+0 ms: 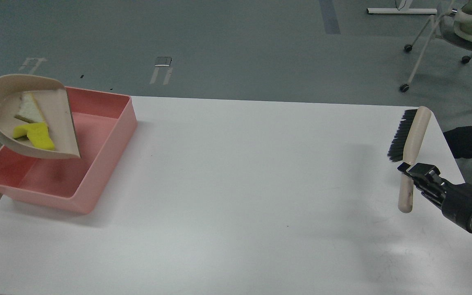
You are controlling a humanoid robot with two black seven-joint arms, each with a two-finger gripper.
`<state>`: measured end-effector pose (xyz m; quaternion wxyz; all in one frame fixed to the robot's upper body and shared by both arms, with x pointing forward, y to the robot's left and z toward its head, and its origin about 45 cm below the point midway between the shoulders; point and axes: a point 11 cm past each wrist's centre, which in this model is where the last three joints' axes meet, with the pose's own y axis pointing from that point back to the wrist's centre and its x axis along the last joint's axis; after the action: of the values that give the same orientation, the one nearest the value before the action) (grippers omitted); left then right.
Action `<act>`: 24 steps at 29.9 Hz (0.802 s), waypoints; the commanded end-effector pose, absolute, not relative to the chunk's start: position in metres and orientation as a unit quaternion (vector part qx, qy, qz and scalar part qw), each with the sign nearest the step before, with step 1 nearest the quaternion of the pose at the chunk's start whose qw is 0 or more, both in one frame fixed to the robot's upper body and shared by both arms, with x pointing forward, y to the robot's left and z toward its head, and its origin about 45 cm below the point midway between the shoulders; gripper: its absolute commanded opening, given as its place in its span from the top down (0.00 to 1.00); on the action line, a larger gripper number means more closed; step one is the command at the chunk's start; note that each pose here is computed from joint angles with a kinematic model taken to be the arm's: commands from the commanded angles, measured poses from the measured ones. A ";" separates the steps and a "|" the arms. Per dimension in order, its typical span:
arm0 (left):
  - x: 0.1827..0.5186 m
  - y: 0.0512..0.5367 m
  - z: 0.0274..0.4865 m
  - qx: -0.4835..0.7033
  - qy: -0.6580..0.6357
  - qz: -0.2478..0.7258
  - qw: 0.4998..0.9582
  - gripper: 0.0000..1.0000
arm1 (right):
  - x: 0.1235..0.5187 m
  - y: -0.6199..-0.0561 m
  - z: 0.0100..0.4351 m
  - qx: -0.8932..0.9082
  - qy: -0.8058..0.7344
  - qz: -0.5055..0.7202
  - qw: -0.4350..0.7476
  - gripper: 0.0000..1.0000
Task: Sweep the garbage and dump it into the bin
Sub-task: 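Lift the dustpan with the left gripper and tip it over the pink bin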
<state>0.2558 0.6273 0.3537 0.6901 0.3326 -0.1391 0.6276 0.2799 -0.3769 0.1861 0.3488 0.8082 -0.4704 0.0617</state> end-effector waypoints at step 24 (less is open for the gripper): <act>0.291 0.596 0.445 0.431 -0.289 0.530 0.670 0.86 | 0.277 -0.374 0.184 0.813 -0.486 0.056 0.315 0.83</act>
<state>0.2846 0.6013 0.4269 0.6737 0.4469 -0.2670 0.5245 0.2769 -0.3685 0.1815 0.3152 0.8179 -0.4782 0.0552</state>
